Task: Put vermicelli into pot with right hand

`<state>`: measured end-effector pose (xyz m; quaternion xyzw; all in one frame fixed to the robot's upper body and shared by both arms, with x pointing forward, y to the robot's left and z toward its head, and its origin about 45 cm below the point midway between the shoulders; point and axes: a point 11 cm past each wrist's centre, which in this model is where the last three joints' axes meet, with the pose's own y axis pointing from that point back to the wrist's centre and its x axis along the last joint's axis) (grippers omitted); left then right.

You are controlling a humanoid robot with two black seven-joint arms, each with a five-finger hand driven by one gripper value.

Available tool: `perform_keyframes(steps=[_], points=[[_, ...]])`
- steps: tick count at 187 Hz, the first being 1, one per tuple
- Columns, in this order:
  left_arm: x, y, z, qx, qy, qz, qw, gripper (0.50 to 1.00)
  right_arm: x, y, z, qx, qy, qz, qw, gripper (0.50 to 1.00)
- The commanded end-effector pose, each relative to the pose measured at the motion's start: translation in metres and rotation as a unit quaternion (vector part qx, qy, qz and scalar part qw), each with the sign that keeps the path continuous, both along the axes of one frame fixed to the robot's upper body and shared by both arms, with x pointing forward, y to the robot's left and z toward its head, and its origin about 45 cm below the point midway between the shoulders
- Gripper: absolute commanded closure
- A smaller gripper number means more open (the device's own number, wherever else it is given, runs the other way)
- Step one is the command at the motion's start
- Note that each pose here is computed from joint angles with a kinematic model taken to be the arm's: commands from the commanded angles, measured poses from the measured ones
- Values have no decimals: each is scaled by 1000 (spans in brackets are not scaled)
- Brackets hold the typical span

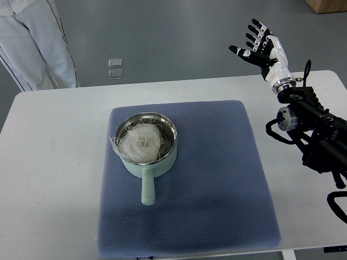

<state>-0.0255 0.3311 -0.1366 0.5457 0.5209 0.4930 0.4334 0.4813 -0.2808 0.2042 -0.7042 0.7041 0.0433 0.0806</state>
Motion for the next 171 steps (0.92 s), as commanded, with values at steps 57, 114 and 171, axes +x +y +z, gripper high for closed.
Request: perform_keyframes(steps=[57, 114, 171], points=[[0, 0, 0, 0, 0, 1, 1000, 500, -22, 8, -40, 143, 54, 70, 986, 576], [1, 0, 0, 0, -1, 0, 1000, 500, -23, 0, -45, 135, 57, 45, 988, 572], [0, 0, 0, 0, 0, 0, 1000, 500, -25, -4, -47, 132, 55, 29, 989, 570]])
